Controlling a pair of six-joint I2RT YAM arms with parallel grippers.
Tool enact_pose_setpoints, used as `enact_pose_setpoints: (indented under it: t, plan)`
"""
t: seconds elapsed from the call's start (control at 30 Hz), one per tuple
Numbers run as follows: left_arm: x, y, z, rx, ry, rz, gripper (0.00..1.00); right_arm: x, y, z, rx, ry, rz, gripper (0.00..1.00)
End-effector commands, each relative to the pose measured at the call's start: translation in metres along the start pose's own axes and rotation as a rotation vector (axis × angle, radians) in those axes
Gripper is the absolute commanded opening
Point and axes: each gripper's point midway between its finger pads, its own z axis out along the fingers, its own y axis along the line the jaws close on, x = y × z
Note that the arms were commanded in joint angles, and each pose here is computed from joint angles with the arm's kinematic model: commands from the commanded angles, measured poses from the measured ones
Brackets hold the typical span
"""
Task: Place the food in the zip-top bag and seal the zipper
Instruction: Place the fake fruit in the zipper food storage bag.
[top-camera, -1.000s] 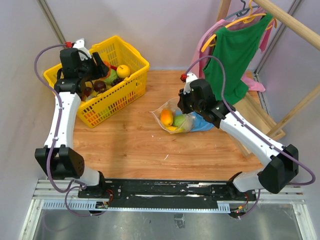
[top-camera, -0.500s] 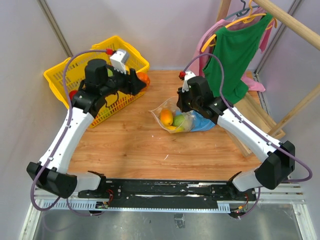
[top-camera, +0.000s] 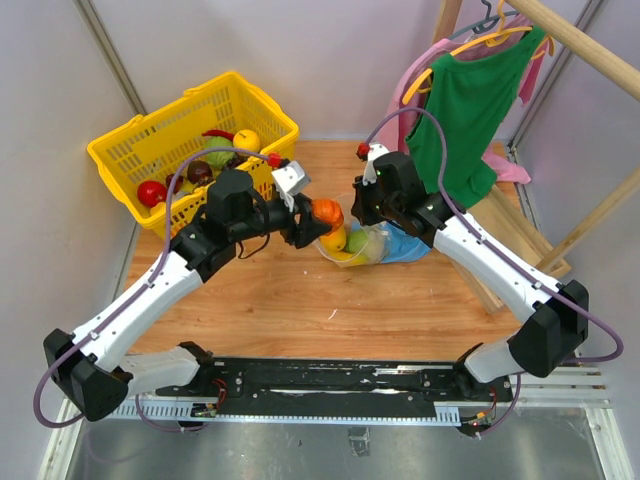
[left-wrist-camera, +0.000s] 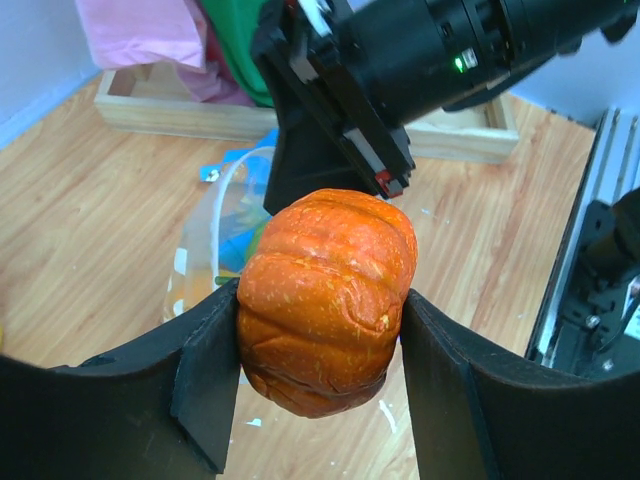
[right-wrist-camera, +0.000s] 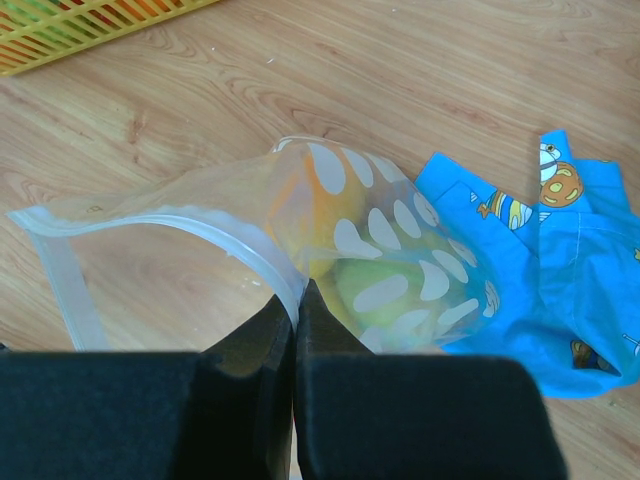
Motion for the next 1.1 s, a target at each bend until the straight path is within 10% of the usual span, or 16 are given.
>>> enact_pose_setpoints:
  t: [0.0,0.47,0.77,1.07]
  plan:
    - [-0.005,-0.005,0.006,0.015,-0.047,0.166,0.05,-0.012,0.002,-0.003,-0.019,-0.021,0.018,0.01]
    - [0.047,0.006,0.052,0.015,0.136,0.228,0.18,-0.009,0.005,-0.002,-0.041,-0.011,0.01,0.0]
    - [0.062,0.015,0.062,-0.029,0.176,0.231,0.61,-0.009,0.004,-0.001,-0.04,-0.011,0.004,0.01]
    - [0.06,0.019,0.058,-0.06,0.181,0.225,0.78,-0.01,0.004,0.001,-0.04,-0.01,-0.002,0.01]
